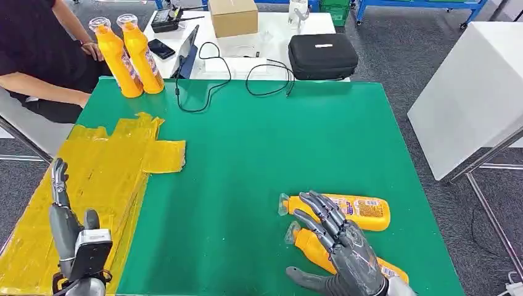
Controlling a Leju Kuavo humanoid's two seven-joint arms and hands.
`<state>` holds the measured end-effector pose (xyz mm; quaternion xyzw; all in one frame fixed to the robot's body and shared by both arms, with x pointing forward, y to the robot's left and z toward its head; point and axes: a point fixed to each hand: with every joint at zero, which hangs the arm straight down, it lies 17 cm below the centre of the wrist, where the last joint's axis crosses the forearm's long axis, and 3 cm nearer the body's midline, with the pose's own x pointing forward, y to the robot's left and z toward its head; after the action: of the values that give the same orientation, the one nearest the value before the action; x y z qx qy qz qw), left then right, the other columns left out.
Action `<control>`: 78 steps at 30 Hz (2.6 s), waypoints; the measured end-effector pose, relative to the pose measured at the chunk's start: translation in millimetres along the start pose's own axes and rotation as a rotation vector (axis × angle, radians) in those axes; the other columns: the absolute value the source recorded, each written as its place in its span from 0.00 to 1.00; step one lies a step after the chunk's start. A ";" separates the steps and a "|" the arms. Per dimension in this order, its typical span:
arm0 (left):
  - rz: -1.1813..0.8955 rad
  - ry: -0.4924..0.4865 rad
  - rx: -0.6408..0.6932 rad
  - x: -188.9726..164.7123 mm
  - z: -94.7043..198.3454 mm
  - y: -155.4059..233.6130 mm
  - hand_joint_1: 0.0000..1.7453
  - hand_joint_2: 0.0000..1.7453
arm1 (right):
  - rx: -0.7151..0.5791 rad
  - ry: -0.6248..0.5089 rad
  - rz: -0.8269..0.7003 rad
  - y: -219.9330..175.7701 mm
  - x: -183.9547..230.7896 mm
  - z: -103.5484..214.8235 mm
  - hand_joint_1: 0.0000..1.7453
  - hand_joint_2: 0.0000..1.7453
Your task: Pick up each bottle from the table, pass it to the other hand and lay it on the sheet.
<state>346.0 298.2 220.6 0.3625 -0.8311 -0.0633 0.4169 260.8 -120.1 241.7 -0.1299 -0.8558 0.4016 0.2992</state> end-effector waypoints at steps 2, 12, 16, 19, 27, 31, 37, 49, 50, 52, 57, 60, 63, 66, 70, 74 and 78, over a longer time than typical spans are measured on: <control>-0.001 0.003 0.002 -0.5 0.8 1.3 0.00 0.00 | -0.001 0.007 0.016 1.0 0.2 2.6 0.00 1.00; -0.009 -0.001 0.036 2.9 1.2 18.2 0.00 0.00 | -0.020 0.105 0.055 1.6 -2.3 19.5 0.00 1.00; -0.009 -0.002 0.034 3.5 1.8 19.5 0.00 0.00 | -0.012 0.107 0.053 3.0 -1.7 20.7 0.00 1.00; -0.011 -0.003 0.036 4.2 1.7 20.8 0.00 0.00 | -0.008 0.106 0.052 3.7 -1.3 21.2 0.00 1.00; -0.013 -0.002 0.037 3.7 2.3 21.6 0.00 0.00 | -0.005 0.155 0.066 4.2 -4.0 28.8 0.00 1.00; -0.013 -0.001 0.038 3.6 1.9 21.7 0.00 0.00 | 0.005 0.204 0.071 3.9 -5.7 37.9 0.00 1.00; -0.007 0.014 0.058 1.1 1.0 25.3 0.00 0.00 | 0.070 0.324 0.075 11.0 -11.7 58.3 0.00 1.00; -0.001 0.020 0.089 -4.7 1.4 35.9 0.00 0.00 | 0.232 0.529 0.229 -6.6 -7.4 123.1 0.00 1.00; -0.001 0.021 0.089 -4.8 1.5 36.0 0.00 0.00 | 0.237 0.525 0.233 -7.8 -7.5 123.7 0.00 1.00; -0.001 0.021 0.089 -4.9 1.6 36.1 0.00 0.00 | 0.246 0.518 0.241 -9.7 -7.5 125.3 0.00 1.00; 0.000 0.023 0.090 -5.1 1.7 36.2 0.00 0.00 | 0.254 0.509 0.249 -12.3 -7.3 126.1 0.00 1.00; -0.001 0.024 0.091 -5.4 1.7 36.5 0.00 0.00 | 0.255 0.504 0.253 -13.5 -7.1 125.7 0.00 1.00; -0.002 0.025 0.092 -5.9 1.8 37.1 0.00 0.00 | 0.256 0.502 0.253 -13.7 -6.8 125.8 0.00 1.00; -0.004 0.026 0.093 -6.3 1.8 37.6 0.00 0.00 | 0.256 0.502 0.253 -13.9 -6.8 125.8 0.00 1.00; -0.005 0.026 0.095 -6.7 1.9 38.3 0.00 0.00 | 0.276 0.505 0.259 -11.0 -7.0 128.6 0.00 1.00; -0.007 0.026 0.094 -6.5 2.0 37.9 0.00 0.00 | 0.303 0.525 0.312 -15.2 -6.8 134.4 0.00 1.00; -0.005 0.033 0.092 -6.8 1.3 36.5 0.00 0.00 | 0.328 0.568 0.339 -20.2 -7.5 143.6 0.00 1.00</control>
<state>327.7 329.0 230.3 0.3844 -0.8253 -0.0200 0.4132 178.6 -224.2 182.5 -0.3261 -0.6292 0.5255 0.4708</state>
